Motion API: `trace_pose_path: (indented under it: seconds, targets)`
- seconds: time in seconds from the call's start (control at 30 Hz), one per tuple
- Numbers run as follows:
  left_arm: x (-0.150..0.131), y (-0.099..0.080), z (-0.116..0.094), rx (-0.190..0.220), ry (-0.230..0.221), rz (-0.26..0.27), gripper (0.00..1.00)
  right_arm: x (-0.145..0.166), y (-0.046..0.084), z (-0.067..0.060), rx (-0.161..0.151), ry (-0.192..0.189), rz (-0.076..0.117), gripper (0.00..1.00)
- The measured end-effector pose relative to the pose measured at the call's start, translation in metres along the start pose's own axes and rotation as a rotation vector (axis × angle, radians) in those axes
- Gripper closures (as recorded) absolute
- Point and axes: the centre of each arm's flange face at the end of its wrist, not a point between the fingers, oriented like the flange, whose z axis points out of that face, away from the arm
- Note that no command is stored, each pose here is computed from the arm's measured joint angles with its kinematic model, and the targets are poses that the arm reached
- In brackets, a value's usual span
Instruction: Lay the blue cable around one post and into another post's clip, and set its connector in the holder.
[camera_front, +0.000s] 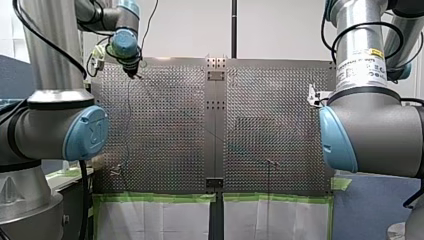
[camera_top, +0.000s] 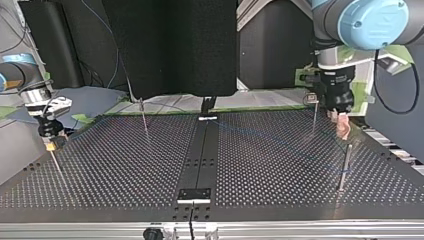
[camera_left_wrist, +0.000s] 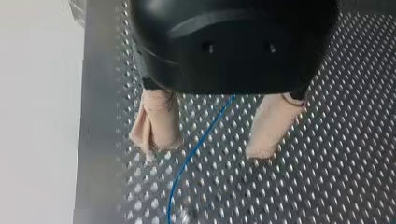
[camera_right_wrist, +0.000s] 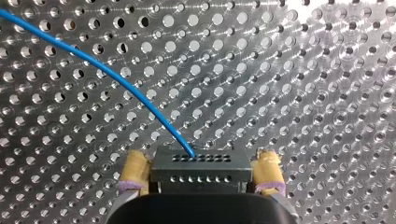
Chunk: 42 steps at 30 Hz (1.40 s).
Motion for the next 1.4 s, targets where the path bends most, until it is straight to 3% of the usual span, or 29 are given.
trace_pose_path:
  seconds: [0.2, 0.43, 0.77, 1.0, 1.4]
  targets:
    - [0.024, -0.026, -0.01, 0.11, -0.006, -0.053, 0.0, 0.0, 0.0, 0.0, 0.0, 0.0, 0.0, 0.02]
    - [0.071, -0.065, -0.017, 0.24, 0.047, -0.098, 0.0, 0.0, 0.0, 0.0, 0.0, 0.0, 0.0, 0.02]
    - [0.144, -0.099, -0.035, 0.262, 0.145, -0.133, 0.0, 0.0, 0.0, 0.0, 0.0, 0.0, 0.0, 0.02]
    - [0.197, -0.118, -0.056, 0.277, 0.205, -0.092, 0.0, 0.0, 0.0, 0.0, 0.0, 0.0, 0.0, 0.02]
    - [0.28, -0.139, -0.108, 0.376, 0.302, -0.017, 0.0, 0.0, 0.0, 0.0, 0.0, 0.0, 0.0, 0.02]
